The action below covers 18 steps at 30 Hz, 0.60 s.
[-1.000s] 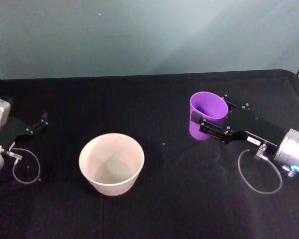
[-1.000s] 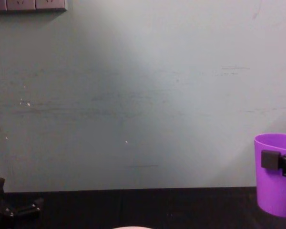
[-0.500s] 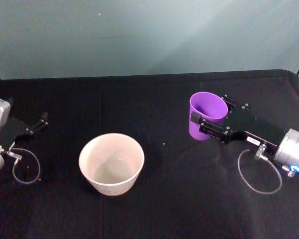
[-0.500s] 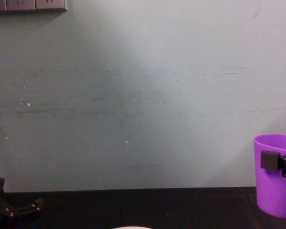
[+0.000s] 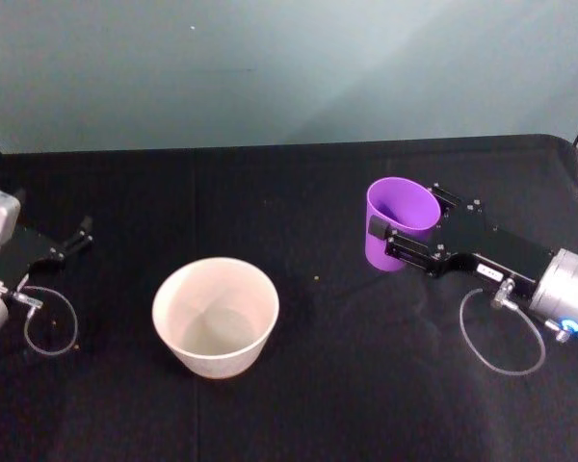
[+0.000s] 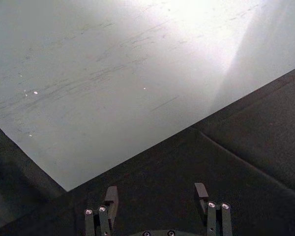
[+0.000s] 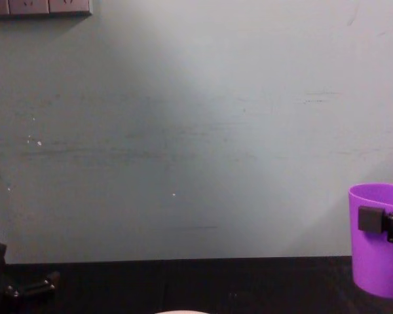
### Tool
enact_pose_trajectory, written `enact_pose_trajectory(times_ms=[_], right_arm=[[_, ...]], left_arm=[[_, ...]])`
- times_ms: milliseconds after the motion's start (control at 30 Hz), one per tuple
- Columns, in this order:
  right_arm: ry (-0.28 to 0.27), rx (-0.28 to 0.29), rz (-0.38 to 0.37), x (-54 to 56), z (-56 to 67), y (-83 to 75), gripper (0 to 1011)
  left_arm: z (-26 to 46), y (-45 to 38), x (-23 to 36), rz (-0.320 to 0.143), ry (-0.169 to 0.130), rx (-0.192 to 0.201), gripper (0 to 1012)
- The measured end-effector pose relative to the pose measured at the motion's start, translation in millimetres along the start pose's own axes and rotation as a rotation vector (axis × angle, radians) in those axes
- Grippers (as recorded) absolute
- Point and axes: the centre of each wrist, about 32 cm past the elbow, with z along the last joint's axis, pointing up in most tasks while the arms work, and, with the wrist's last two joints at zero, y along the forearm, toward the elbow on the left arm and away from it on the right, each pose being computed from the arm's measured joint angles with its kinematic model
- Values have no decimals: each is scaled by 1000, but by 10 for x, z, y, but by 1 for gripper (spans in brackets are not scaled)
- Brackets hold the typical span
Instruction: Pick up the cup and pour the mung beans from the cup into the bowl.
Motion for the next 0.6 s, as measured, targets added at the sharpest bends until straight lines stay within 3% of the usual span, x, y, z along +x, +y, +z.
enact_pose_trajectory(times_ms=[600], right_arm=[[0,0,0,0,1,0,728]], left_arm=[[0,0,0,0,0,0,1011]])
